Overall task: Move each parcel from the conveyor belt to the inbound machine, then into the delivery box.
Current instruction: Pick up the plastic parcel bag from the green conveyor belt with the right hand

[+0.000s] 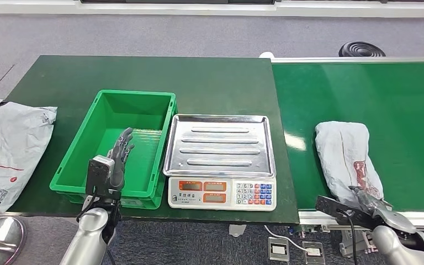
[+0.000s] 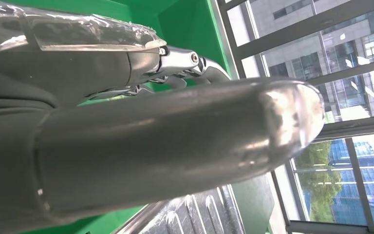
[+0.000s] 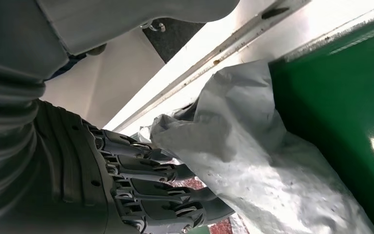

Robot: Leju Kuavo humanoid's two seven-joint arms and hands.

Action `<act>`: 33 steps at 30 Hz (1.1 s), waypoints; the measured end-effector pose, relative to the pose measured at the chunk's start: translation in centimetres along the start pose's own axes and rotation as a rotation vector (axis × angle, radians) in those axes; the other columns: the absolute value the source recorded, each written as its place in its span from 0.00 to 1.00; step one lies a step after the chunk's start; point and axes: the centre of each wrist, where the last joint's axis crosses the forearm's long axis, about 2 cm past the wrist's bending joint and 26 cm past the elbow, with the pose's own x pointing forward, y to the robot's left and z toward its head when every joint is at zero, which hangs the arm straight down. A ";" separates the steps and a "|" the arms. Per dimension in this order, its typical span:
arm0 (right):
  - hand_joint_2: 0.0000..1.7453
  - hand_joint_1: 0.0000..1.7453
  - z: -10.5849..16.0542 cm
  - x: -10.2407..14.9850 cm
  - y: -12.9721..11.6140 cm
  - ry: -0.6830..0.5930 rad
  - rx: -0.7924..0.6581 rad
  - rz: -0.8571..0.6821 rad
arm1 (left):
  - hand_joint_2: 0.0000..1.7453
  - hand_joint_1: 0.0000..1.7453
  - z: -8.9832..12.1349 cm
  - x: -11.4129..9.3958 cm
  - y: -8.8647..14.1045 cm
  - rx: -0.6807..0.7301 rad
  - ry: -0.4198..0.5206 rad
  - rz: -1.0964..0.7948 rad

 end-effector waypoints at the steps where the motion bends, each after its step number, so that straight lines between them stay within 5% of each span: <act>1: 1.00 0.00 0.0 0.0 0.1 -0.002 0.004 0.004 | 0.00 0.00 0.0 0.0 0.0 0.000 0.001 0.000; 5: 1.00 0.00 -0.1 0.1 0.4 -0.010 0.025 0.014 | 0.00 0.00 0.0 -0.1 0.0 0.000 0.002 0.000; 9: 1.00 1.00 -0.3 0.3 0.8 -0.019 0.048 0.022 | 0.00 0.00 -0.1 -0.1 0.0 0.000 0.002 0.003; 33: 1.00 1.00 -2.3 3.4 -0.5 -0.065 -0.013 -0.027 | 0.00 0.00 -0.1 0.0 0.0 0.013 -0.001 0.009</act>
